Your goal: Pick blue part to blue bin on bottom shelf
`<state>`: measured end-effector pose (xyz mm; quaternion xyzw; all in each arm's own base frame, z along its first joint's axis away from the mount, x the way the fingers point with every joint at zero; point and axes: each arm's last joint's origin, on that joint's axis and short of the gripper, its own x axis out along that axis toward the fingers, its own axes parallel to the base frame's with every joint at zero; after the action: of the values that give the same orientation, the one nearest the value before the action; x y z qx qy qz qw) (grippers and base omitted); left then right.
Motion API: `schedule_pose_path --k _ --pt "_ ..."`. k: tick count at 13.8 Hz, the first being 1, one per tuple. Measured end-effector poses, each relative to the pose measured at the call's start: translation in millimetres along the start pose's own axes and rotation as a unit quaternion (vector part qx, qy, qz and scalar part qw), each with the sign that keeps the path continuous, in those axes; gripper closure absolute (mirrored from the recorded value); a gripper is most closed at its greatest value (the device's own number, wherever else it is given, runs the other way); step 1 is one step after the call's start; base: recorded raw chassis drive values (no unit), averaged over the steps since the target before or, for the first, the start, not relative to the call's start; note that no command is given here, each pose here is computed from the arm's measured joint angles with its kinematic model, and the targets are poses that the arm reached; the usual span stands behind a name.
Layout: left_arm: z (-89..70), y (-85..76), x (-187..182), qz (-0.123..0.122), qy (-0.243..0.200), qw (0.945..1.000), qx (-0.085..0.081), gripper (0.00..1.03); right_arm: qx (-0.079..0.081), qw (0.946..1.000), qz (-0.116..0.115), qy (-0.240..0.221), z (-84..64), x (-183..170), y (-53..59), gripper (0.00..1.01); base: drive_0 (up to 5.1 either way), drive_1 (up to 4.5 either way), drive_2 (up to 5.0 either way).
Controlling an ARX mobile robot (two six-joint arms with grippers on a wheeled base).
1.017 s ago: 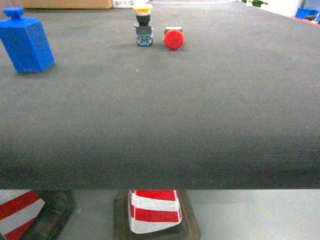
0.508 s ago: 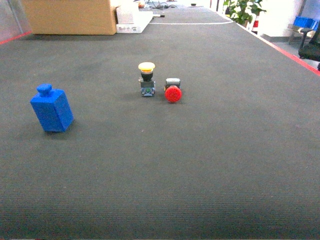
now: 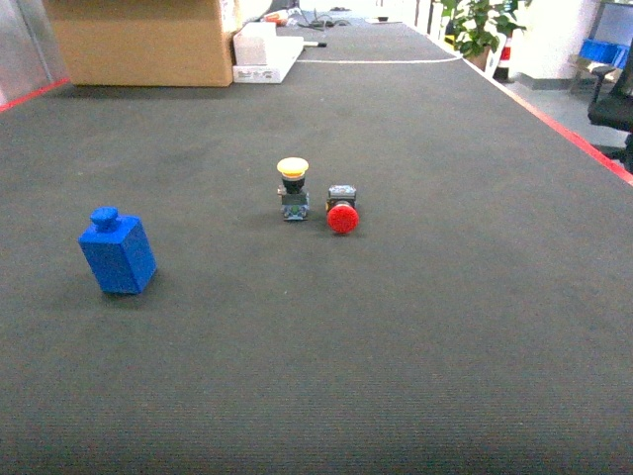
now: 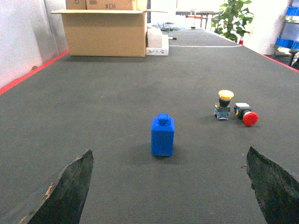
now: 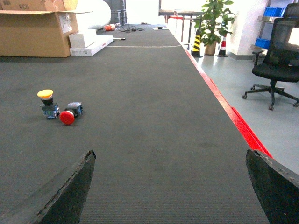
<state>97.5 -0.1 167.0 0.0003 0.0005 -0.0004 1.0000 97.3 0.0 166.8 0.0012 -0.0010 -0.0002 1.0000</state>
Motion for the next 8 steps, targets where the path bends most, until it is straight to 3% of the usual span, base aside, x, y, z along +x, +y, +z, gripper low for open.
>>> schedule_pose_path --k 3,4,5,6,8 --pt "0.0 0.0 0 0.000 0.000 1.0000 0.000 0.05 0.000 1.0000 0.000 0.000 0.0 0 0.0 0.03 0.0 0.00 0.0" --pt "-2.4 -0.3 -1 0.010 0.040 0.9991 0.005 0.05 0.000 1.0000 0.000 0.000 0.0 0 0.0 0.03 0.0 0.00 0.0" --pt "-4.5 -2.1 1 0.020 0.123 0.9921 0.016 0.05 0.000 1.0000 0.000 0.000 0.0 0 0.0 0.03 0.0 0.00 0.0" --pt "-8.9 -3.6 5 0.013 0.142 0.9895 0.022 0.05 0.000 1.0000 0.000 0.000 0.0 0 0.0 0.03 0.0 0.00 0.0" --pt "-1.9 -7.7 29 0.006 0.118 0.9922 0.040 0.05 0.000 1.0000 0.000 0.000 0.0 0 0.0 0.03 0.0 0.00 0.0"
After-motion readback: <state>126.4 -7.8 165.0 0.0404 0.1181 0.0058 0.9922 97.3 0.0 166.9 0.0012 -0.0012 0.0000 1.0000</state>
